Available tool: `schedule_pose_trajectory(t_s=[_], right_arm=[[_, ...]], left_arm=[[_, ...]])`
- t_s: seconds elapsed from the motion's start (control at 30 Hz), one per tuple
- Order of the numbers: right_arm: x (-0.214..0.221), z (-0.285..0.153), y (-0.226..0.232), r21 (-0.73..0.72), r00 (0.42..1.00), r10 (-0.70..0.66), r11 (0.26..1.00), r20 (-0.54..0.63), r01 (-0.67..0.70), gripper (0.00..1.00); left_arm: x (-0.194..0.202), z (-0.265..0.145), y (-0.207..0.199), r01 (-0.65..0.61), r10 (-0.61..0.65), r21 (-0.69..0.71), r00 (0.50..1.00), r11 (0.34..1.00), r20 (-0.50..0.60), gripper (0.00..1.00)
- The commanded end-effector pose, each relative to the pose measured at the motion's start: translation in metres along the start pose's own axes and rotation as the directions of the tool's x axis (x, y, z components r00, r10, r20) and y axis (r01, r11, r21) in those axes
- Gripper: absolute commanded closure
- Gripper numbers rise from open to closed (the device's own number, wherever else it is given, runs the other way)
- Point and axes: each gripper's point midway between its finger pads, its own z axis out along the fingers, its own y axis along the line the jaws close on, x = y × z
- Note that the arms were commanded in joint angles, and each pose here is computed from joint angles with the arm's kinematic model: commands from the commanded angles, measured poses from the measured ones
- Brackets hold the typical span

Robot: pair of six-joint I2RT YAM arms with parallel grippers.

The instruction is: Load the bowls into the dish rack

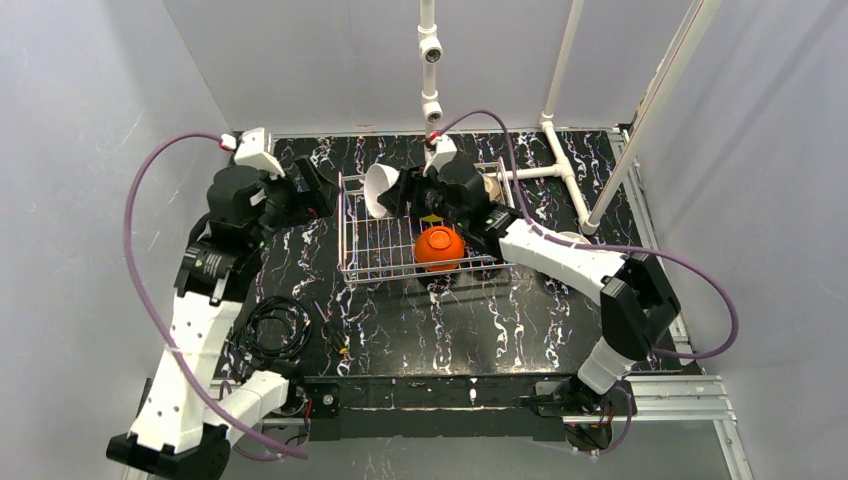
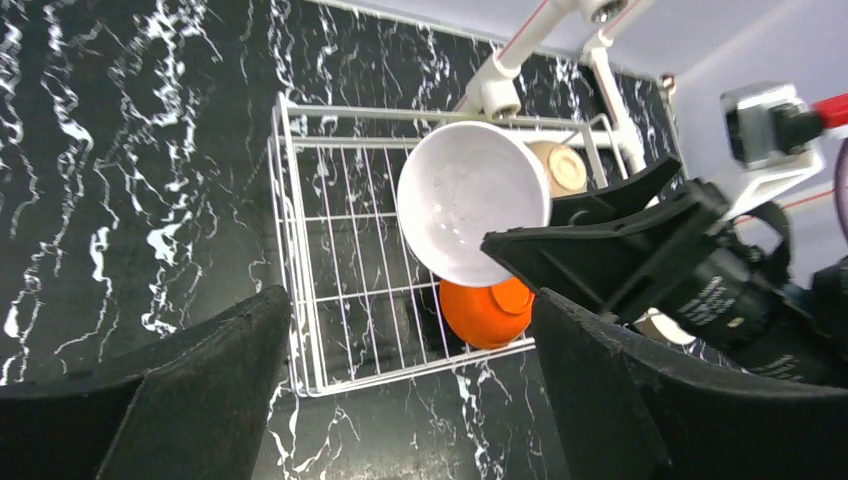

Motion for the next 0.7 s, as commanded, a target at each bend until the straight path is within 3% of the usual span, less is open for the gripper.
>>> schedule_pose_trajectory(t_s=[0.0,0.37,0.57,0.67], right_arm=[[-0.014,0.015,-0.003,0.053,0.956,-0.290,0.956,0.037,0.288,0.76],[-0.010,0.059,-0.043,0.240,0.785,-0.618,0.757,-0.039,0.608,0.76],[-0.001,0.082,-0.062,0.292,0.645,-0.752,0.591,-0.138,0.752,0.77],[0.016,0.083,-0.047,0.225,0.536,-0.828,0.498,-0.164,0.837,0.76]], left_arm=[[-0.005,-0.006,0.017,-0.024,0.028,-0.084,0.999,0.996,0.040,0.11],[-0.020,-0.019,0.006,-0.027,0.031,-0.039,0.995,0.999,0.093,0.08],[-0.013,-0.019,0.002,-0.014,0.014,-0.013,0.998,1.000,0.059,0.07],[-0.011,-0.021,0.005,-0.020,0.021,-0.026,0.998,0.999,0.053,0.07]])
